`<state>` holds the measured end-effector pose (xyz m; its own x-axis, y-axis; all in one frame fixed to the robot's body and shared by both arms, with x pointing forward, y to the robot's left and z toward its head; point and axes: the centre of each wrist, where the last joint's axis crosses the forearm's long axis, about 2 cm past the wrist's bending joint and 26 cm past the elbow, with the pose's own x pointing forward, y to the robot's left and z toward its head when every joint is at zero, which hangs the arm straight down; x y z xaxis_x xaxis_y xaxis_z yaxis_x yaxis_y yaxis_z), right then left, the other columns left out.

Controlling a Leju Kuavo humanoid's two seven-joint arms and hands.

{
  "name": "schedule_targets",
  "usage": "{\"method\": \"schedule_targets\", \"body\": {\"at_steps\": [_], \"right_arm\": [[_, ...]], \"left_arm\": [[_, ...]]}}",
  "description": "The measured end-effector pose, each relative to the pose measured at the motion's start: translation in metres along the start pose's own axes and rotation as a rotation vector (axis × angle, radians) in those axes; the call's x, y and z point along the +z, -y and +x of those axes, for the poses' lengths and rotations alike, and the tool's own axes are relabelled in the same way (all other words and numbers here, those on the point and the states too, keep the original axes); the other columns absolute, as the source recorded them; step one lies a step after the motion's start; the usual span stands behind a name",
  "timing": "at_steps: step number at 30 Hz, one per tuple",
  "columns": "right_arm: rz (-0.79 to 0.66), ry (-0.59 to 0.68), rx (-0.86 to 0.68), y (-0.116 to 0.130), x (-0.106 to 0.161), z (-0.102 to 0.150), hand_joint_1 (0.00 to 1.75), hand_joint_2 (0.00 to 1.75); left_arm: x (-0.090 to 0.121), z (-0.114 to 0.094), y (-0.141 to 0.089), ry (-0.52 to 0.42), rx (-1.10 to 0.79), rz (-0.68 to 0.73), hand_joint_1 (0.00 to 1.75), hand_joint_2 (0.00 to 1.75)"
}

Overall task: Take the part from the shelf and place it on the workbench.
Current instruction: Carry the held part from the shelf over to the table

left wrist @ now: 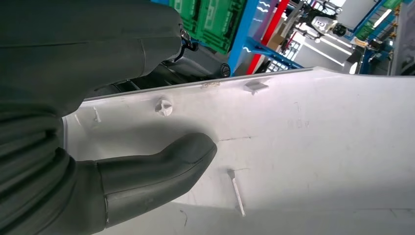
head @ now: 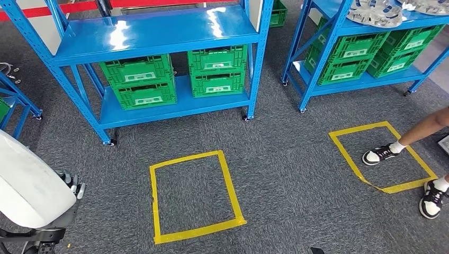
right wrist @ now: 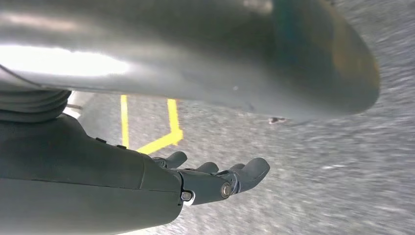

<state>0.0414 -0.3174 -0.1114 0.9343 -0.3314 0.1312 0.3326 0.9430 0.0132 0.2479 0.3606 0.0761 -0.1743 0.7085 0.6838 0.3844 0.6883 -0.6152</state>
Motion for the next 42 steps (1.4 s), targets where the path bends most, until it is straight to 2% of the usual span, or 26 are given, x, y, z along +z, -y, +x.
{"method": "schedule_targets", "body": {"at_steps": [6, 11, 21, 24, 29, 36, 42], "right_arm": [[0.003, -0.009, -0.011, -0.001, 0.000, 0.003, 0.00, 0.00], [0.008, -0.082, -0.027, -0.007, 0.000, 0.000, 0.00, 0.00], [0.124, 0.009, -0.083, -0.042, 0.001, -0.009, 0.00, 0.00], [0.126, 0.028, -0.116, -0.044, 0.001, -0.010, 0.00, 0.00], [0.110, -0.026, -0.138, -0.044, 0.001, -0.014, 0.00, 0.00], [0.108, -0.082, -0.122, -0.051, 0.002, -0.019, 0.00, 0.00], [0.091, -0.034, -0.149, -0.054, 0.002, -0.021, 0.00, 0.00]], "left_arm": [[-0.007, 0.001, 0.000, 0.009, 0.008, -0.004, 1.75, 1.75], [-0.004, 0.008, 0.000, 0.010, -0.035, 0.022, 1.75, 1.75], [-0.004, 0.033, -0.005, -0.055, -0.113, 0.043, 1.75, 1.75], [-0.008, 0.030, -0.004, -0.067, -0.098, 0.041, 1.75, 1.75], [-0.015, 0.028, -0.006, -0.083, -0.085, 0.041, 1.75, 1.75], [-0.005, 0.044, -0.021, -0.090, -0.098, 0.058, 1.75, 1.75], [0.001, 0.045, -0.029, -0.078, -0.102, 0.047, 1.75, 1.75]]}}
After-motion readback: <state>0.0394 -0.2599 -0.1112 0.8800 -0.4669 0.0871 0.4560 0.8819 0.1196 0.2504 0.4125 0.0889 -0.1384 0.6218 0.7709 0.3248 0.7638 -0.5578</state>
